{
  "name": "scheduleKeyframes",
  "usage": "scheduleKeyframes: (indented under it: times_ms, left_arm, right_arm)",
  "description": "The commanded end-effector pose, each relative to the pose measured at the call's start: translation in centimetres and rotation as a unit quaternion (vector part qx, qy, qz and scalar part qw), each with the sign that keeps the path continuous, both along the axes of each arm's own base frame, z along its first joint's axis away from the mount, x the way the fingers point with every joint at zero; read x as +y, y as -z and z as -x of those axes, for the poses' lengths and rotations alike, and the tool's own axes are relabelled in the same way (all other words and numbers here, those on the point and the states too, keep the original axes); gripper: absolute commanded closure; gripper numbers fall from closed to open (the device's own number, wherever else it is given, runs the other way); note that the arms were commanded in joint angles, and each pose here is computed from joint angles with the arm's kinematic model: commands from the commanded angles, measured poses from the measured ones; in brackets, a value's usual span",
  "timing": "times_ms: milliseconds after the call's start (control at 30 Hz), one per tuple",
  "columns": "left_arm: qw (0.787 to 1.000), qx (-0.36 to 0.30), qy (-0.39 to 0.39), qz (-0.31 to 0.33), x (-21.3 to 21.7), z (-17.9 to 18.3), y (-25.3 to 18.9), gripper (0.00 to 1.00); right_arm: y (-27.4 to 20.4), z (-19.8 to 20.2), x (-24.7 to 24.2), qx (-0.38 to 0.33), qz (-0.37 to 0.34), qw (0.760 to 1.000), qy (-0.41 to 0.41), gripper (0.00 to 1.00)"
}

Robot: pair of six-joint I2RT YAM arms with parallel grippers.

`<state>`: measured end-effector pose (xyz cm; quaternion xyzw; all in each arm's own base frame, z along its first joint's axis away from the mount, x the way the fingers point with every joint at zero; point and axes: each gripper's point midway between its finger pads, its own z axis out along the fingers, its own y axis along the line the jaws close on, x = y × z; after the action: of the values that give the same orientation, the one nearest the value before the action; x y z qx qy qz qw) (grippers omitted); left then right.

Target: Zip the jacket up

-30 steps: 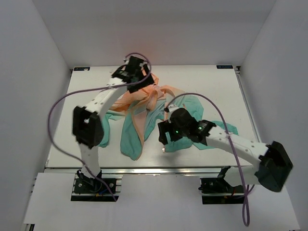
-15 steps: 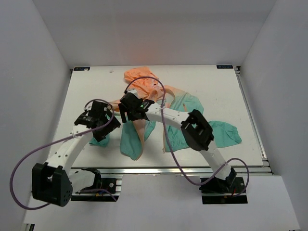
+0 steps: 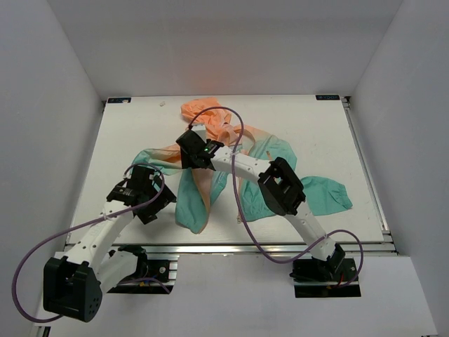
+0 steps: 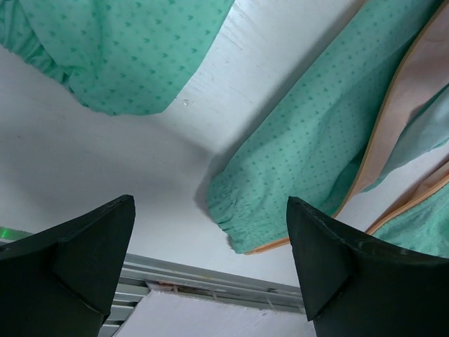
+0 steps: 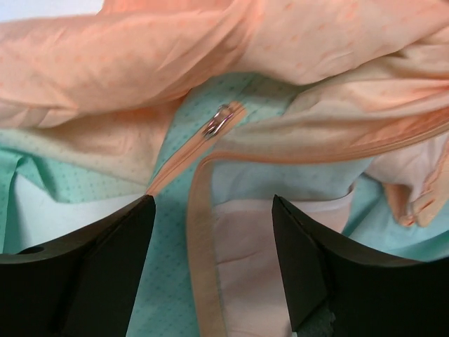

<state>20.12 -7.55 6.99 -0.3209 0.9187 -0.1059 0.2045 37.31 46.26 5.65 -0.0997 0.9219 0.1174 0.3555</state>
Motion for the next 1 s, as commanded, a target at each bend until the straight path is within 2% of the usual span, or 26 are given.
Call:
scheduleKeyframes:
  times_ms: [0,133,233,367,467,600,733,967]
  left_arm:
    - [0.999,-0.031,0.022,0.021,-1.0,-0.9,-0.5,0.02]
    - [0.997,-0.043,0.059,0.034,-1.9,-1.5,-0.7,0.02]
    - [0.995,-0.057,0.075,0.03,-2.1,-2.2,-0.8,0.02]
    - [0.993,-0.063,0.089,0.034,-2.4,-2.6,-0.2,0.02]
    - [0.993,-0.055,0.098,0.047,-3.0,-2.5,0.7,0.02]
    - [0.992,-0.046,0.104,0.051,-3.5,-2.8,1.8,0.02]
    - [0.993,-0.029,0.107,0.042,-3.5,-2.8,2.6,0.02]
    - [0.992,-0.028,0.12,0.035,-3.5,-2.5,2.1,0.02]
  right_arm:
    - [-1.3,-2.2,0.3,-0.023,-0.03,0.999,0.033,0.28]
    - [-1.0,-3.3,0.2,-0.021,-0.044,0.998,0.04,0.37]
    - [-1.2,-3.7,0.3,-0.026,-0.05,0.998,0.038,0.51]
    - [-2.1,-4.0,0.3,-0.036,-0.055,0.997,0.035,0.75]
    - [-2.5,-3.8,0.5,-0.035,-0.064,0.997,0.027,0.98]
    - [-3.7,-3.4,-0.2,-0.037,-0.058,0.997,0.017,1.0]
    - [-4.8,-2.0,-3.0,-0.034,-0.037,0.999,0.006,1.0]
    - [-3.3,1.2,-8.5,-0.005,-0.048,0.997,-0.052,1.0]
